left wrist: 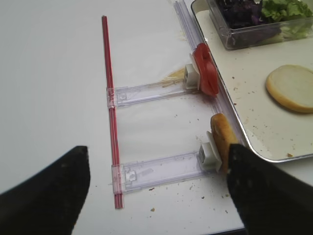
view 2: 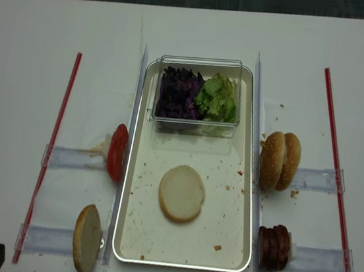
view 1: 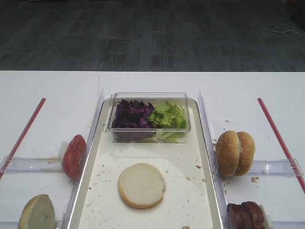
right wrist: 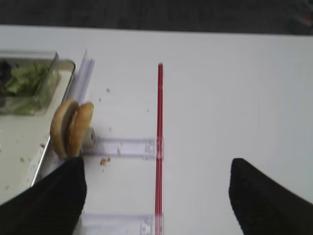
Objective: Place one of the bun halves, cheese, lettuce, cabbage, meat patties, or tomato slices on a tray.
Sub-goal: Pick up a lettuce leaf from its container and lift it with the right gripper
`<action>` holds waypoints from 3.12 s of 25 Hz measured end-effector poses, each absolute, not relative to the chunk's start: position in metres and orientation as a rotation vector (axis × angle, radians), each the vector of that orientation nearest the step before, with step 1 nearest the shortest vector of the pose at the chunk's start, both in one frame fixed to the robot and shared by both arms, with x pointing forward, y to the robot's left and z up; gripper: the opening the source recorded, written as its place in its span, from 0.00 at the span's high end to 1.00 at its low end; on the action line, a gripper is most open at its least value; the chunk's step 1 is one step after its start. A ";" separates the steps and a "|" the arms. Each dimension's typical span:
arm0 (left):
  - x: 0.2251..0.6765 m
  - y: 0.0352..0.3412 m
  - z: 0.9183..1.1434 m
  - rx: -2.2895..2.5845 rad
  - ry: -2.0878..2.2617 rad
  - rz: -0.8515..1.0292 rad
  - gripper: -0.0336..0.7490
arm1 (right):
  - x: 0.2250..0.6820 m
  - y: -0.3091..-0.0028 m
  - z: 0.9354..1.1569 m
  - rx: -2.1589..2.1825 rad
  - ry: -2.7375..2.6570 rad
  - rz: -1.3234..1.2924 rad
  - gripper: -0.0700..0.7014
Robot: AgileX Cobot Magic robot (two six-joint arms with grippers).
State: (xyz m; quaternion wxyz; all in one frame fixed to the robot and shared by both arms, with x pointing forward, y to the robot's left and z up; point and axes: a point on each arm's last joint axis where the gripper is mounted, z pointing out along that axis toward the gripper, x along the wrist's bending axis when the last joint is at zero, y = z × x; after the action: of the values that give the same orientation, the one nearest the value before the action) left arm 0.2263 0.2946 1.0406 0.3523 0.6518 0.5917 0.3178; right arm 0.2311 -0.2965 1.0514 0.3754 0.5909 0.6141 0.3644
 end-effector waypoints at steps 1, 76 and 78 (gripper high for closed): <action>0.226 0.295 1.041 1.686 1.531 0.822 0.24 | 0.233 -0.297 1.056 1.488 1.546 0.954 0.10; 0.226 0.295 1.041 1.686 1.531 0.822 0.24 | 0.608 -0.168 1.008 1.709 2.509 0.409 0.10; 0.226 0.295 1.041 1.686 1.531 0.822 0.24 | 0.600 -0.147 1.008 1.641 2.557 0.404 0.10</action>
State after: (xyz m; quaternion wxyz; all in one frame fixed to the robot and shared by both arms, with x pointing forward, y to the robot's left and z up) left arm 0.2263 0.2946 1.0406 0.3523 0.6518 0.5917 0.3178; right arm 0.6000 -0.1465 1.0080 0.0381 0.5350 0.8336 0.1317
